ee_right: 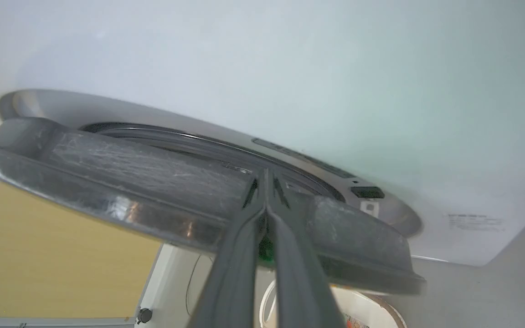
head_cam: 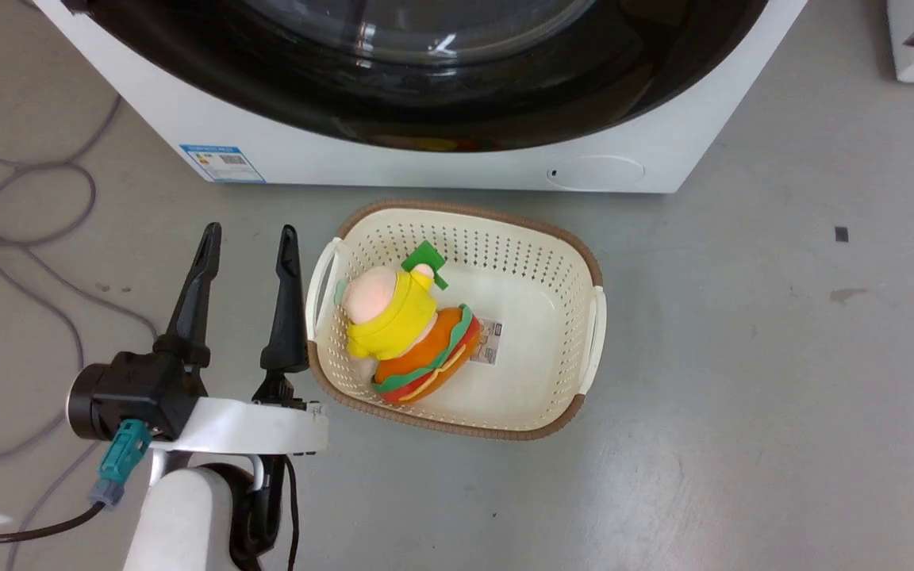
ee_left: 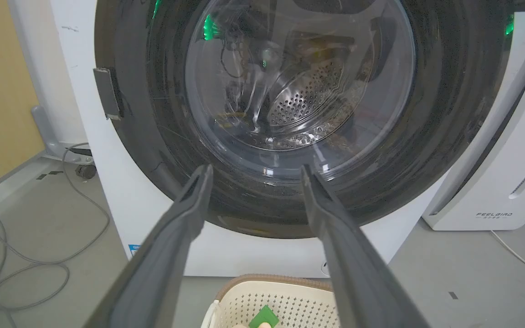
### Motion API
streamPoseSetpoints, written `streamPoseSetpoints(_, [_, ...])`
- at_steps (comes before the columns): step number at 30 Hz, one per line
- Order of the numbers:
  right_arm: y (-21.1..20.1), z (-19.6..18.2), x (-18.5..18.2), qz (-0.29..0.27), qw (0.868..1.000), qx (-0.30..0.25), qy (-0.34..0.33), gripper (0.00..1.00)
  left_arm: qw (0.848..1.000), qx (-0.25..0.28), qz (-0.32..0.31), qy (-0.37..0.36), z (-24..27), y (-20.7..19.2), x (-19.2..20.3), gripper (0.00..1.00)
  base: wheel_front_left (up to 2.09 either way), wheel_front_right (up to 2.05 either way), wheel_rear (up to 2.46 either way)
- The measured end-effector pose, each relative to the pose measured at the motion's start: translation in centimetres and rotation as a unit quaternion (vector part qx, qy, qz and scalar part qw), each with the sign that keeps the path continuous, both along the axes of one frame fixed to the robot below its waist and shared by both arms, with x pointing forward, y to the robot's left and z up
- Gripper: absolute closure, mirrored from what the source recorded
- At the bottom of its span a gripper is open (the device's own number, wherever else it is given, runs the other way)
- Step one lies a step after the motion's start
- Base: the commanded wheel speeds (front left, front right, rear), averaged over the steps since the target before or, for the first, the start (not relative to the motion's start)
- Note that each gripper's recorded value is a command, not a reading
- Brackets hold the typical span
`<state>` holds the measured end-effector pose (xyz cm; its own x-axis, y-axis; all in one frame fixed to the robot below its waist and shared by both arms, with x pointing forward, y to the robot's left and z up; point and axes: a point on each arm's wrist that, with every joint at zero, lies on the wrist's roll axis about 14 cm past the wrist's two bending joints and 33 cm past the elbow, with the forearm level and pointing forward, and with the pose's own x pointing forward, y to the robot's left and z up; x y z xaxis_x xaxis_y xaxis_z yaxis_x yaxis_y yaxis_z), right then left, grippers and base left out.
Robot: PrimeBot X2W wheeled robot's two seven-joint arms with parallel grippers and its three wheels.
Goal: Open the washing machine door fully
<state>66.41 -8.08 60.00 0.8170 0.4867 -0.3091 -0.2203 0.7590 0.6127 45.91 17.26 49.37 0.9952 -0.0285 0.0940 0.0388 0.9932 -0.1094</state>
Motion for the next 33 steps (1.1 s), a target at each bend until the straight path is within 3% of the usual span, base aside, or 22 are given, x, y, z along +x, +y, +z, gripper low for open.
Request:
streamPoseSetpoints(18, [2.1,-0.1,-1.3,0.074,0.994,0.002,0.082,1.0,1.0,-0.008,-0.003,-0.007,0.1,-0.1,0.3,0.0,0.0,0.0,0.0])
streamPoseSetpoints(33, [3.0,-2.3,-8.4,0.124,0.982,0.014,0.139,1.0,1.0,-0.001,-0.004,-0.015,2.0,-0.5,-2.9,0.0,0.0,0.0,0.0])
